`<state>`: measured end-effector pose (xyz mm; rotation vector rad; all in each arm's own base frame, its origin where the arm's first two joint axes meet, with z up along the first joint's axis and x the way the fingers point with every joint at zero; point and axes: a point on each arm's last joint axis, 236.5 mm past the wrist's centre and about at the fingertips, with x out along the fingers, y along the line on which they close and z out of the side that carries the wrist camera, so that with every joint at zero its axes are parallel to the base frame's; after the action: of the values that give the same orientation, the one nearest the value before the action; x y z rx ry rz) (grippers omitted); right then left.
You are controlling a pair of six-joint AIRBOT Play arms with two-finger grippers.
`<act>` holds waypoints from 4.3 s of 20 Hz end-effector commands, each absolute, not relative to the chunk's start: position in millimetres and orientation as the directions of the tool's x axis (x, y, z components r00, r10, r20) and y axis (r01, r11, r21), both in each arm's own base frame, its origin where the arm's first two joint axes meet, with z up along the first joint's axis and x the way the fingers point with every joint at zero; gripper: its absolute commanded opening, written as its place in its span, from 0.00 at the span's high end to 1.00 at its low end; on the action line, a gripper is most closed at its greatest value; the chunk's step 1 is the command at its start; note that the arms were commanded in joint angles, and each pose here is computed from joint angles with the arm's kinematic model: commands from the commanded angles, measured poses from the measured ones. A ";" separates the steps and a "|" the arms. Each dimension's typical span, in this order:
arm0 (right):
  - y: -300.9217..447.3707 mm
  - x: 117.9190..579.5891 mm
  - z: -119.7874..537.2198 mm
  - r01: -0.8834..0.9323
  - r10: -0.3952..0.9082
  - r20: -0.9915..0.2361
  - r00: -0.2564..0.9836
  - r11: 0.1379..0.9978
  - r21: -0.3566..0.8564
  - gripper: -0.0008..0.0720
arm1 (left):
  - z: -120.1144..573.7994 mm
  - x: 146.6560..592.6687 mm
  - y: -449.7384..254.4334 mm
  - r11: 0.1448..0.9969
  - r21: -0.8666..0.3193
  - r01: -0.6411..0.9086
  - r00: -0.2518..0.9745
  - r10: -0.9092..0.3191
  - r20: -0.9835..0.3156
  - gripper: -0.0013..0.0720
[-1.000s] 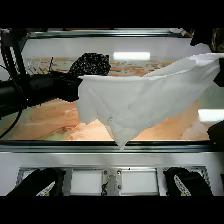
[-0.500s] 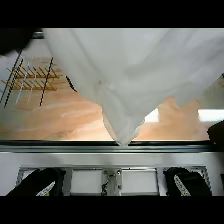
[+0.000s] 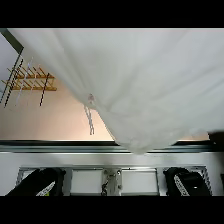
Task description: Fold the clothes and pants, and hang the long-sleeved shirts on hangers.
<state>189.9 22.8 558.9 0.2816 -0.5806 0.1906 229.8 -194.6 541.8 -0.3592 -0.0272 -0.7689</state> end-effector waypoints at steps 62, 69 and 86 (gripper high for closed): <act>39.4 283.3 249.4 -0.070 0.135 -0.509 0.850 0.987 0.144 0.98 | 214.2 328.4 -237.3 0.675 -0.329 0.660 0.368 -0.672 -0.642 0.97; 37.4 252.0 220.1 -0.060 0.131 -0.621 0.772 0.989 0.135 0.98 | 182.7 257.9 -237.3 0.667 -0.398 0.630 0.312 -0.686 -0.657 0.97; 31.4 255.3 63.0 0.016 0.083 -0.847 0.525 0.994 0.107 0.98 | 52.7 228.6 -234.1 0.733 -0.575 0.364 0.143 -0.654 -0.743 0.97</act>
<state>243.9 32.9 99.8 0.1058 0.9753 0.0579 239.0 -228.1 91.7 -0.2214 1.1138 -0.7526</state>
